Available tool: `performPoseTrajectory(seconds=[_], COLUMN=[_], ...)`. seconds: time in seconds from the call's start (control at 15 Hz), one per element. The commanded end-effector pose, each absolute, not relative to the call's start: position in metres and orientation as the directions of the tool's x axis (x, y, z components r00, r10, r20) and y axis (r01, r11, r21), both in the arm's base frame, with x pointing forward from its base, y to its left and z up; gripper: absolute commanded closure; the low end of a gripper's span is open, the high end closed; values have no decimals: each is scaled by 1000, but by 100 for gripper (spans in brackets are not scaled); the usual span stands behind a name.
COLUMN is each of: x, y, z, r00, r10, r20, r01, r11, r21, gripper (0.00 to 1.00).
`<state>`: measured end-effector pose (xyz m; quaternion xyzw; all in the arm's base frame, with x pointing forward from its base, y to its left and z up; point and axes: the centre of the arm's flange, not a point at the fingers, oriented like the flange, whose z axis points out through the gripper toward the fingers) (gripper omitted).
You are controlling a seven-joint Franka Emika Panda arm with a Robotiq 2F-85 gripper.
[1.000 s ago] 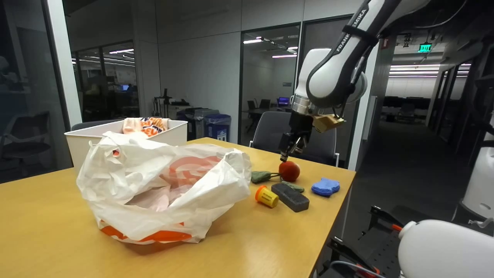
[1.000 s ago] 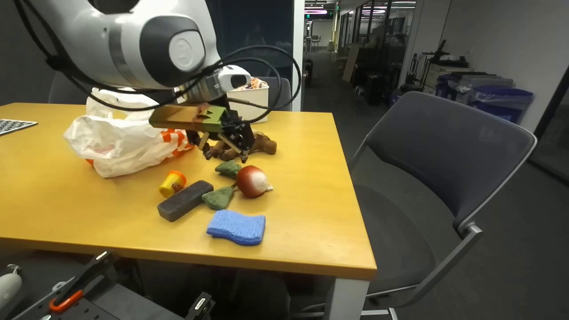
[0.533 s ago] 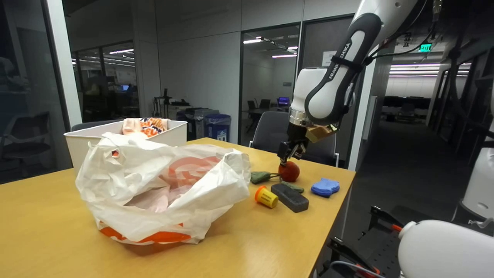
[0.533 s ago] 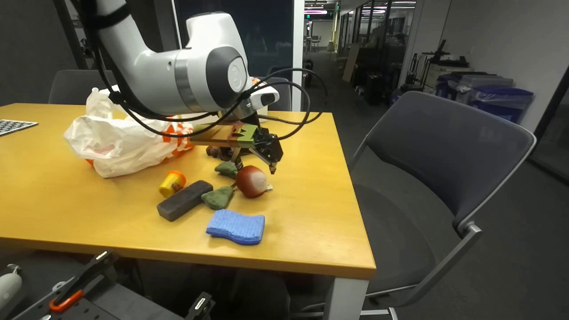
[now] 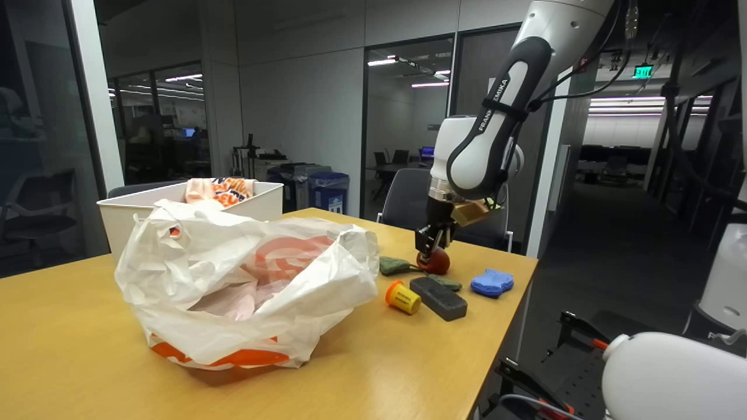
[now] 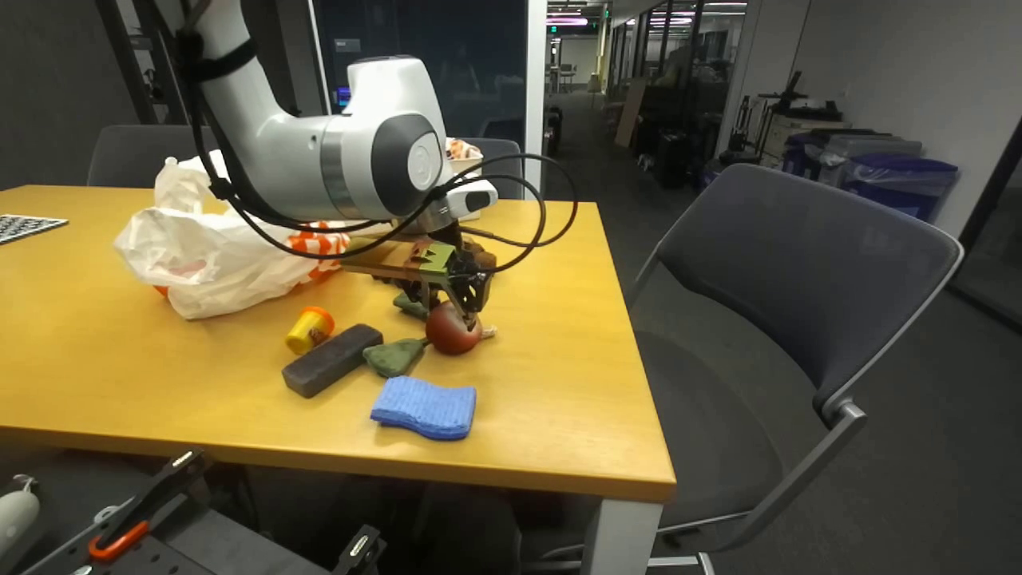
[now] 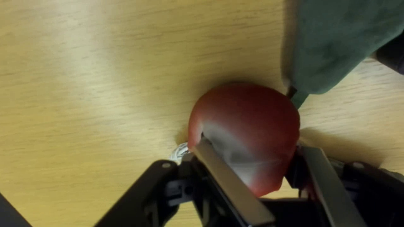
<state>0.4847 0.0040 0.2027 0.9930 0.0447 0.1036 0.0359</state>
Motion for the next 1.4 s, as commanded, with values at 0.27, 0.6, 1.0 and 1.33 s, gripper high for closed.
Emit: performPoseTrajectory(seconds=[0.27, 0.6, 1.0, 1.33], x=[481, 461, 407, 328], y=[29, 60, 138, 233], z=[247, 336, 424, 452], r00=[964, 870, 637, 444], r10=[104, 225, 421, 526], r20=[244, 439, 646, 726], r01=[79, 125, 218, 446], r11=[-991, -961, -902, -832], r21=[112, 246, 374, 330], gripper=[91, 91, 91, 91])
